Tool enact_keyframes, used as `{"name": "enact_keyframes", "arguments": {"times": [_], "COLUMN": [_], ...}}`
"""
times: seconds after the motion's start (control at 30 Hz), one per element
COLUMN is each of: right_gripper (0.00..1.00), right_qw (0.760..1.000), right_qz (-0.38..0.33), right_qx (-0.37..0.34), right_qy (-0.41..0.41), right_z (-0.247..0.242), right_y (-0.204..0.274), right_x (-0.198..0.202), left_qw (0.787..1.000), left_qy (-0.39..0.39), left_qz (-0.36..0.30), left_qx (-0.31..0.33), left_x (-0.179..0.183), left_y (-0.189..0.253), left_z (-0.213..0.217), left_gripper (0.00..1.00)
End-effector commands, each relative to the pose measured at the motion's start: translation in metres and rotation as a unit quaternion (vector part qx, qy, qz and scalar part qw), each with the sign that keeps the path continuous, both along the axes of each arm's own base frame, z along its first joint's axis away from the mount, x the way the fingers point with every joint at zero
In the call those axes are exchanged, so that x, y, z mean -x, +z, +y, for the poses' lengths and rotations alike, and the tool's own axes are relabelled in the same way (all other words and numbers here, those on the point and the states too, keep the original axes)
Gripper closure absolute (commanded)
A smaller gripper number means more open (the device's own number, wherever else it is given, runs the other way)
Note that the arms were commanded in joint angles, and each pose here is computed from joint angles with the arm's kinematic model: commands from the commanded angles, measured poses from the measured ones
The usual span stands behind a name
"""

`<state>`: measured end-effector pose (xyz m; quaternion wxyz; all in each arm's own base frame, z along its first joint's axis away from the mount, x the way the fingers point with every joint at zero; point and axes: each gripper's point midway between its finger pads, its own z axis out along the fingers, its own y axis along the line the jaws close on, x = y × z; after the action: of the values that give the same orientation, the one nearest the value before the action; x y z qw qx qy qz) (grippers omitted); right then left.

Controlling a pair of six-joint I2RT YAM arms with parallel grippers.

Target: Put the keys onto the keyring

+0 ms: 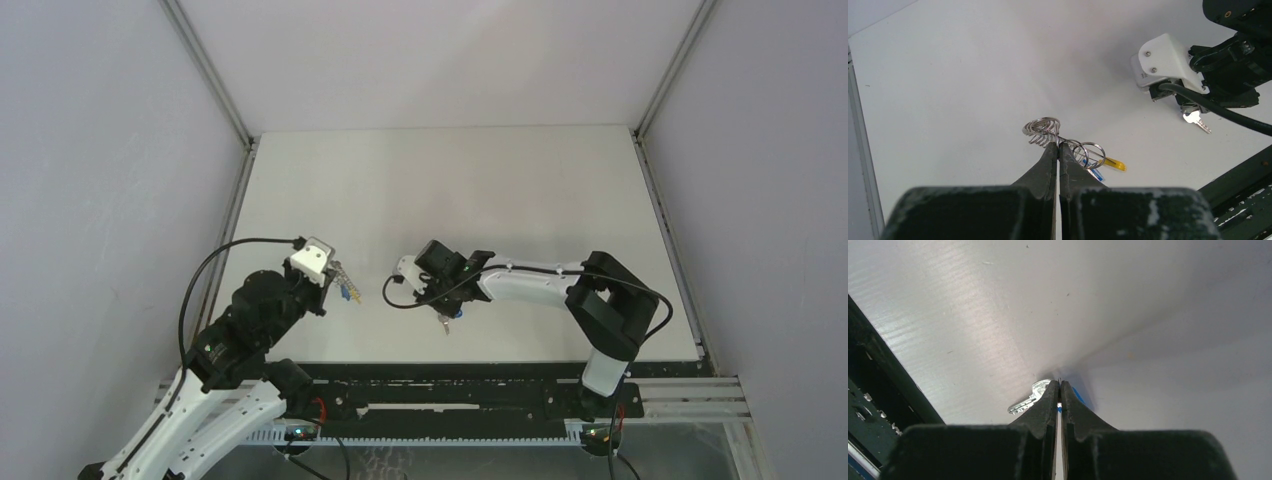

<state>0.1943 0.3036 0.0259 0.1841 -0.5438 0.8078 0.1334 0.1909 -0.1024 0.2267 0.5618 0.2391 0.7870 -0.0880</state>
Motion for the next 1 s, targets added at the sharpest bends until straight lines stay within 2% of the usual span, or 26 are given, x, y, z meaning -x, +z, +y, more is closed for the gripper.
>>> {"name": "enact_keyframes", "arguments": {"times": [0.0,0.07,0.2,0.33,0.57,0.97], "right_gripper": [1.00,0.98,0.84,0.77,0.77,0.77], "right_qw": [0.999,0.999,0.999,0.999,0.993,0.979], "right_qz": [-0.012,-0.013,-0.019,-0.031,-0.049,-0.095], "right_qx": [0.009,0.008,-0.010,-0.037,-0.109,-0.165], "right_qy": [0.035,0.035,0.033,0.021,-0.012,-0.073], "right_z": [0.011,0.013,0.018,0.017,0.009,0.017], "right_y": [0.006,0.008,0.021,0.034,0.049,0.031], "right_x": [-0.006,-0.007,-0.007,-0.010,-0.014,-0.015], "left_qw": [1.000,1.000,1.000,1.000,1.000,1.000], "left_qy": [-0.006,-0.006,-0.004,-0.001,0.001,0.003], "left_qz": [-0.024,-0.024,-0.024,-0.024,-0.026,-0.025], "left_qx": [0.013,0.013,0.013,0.013,0.014,0.012], "left_x": [-0.006,-0.006,-0.007,-0.007,-0.007,-0.008], "left_y": [0.007,0.007,0.007,0.006,0.007,0.006], "left_z": [-0.005,-0.005,-0.004,-0.003,-0.002,-0.001], "left_gripper": [1.00,1.00,1.00,1.00,1.00,1.00]}}
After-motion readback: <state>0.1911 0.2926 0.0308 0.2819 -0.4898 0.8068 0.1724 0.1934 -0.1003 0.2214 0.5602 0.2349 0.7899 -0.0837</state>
